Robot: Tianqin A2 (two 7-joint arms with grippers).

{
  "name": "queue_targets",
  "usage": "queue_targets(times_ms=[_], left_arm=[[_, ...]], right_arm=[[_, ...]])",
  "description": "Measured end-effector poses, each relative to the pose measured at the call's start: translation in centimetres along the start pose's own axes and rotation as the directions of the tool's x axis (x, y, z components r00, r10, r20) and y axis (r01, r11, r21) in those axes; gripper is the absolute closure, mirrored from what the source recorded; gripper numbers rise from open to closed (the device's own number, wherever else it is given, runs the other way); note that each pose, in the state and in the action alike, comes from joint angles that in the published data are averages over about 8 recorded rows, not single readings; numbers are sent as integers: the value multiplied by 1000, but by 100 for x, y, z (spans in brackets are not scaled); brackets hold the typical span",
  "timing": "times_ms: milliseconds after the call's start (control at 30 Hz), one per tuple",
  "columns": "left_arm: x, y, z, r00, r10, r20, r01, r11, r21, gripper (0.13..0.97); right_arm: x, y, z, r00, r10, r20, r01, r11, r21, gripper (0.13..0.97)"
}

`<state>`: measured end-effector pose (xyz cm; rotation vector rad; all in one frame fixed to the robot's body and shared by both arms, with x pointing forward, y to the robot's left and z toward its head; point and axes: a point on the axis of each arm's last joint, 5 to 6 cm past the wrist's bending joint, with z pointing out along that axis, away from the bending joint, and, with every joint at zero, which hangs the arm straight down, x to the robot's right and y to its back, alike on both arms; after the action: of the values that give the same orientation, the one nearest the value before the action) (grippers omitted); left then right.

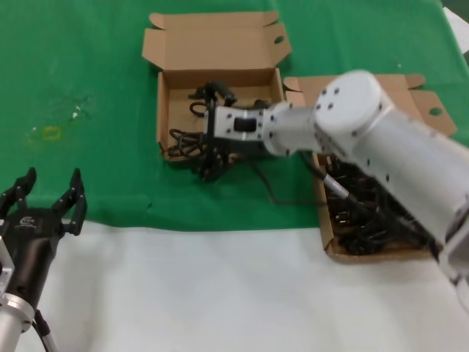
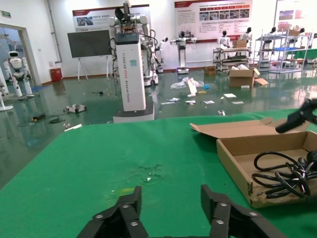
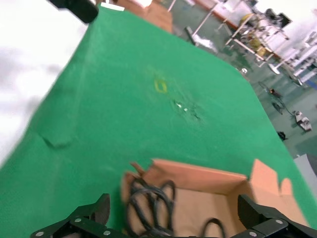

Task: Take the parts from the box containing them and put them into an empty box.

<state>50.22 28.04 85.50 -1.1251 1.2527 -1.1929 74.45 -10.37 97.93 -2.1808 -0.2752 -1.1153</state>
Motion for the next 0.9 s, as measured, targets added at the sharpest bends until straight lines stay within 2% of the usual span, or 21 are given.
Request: queue_targets(times_ms=[67, 233, 300, 433, 567, 900], left_arm=[[0, 0, 0, 1000, 0, 0, 0, 1000, 0, 757], [0, 0, 0, 1000, 0, 0, 0, 1000, 0, 642], [0, 0, 0, 1000, 0, 0, 0, 1000, 0, 620], [0, 0, 0, 1000, 0, 0, 0, 1000, 0, 508], [0, 0, 0, 1000, 0, 0, 0, 1000, 0, 396], [0, 0, 0, 1000, 0, 0, 0, 1000, 0, 237]], right_arm=[[-114, 10, 20, 999, 44, -14, -44, 999, 20, 214], [-383, 36, 38, 986, 156, -50, -153, 986, 66, 204], [-485, 50, 34, 977, 202, -65, -196, 977, 84, 186], [-673, 81, 6, 952, 291, -97, -280, 953, 115, 149], [-849, 122, -47, 917, 377, -131, -359, 922, 144, 137], [-1232, 262, -282, 792, 567, -228, -529, 823, 208, 130]])
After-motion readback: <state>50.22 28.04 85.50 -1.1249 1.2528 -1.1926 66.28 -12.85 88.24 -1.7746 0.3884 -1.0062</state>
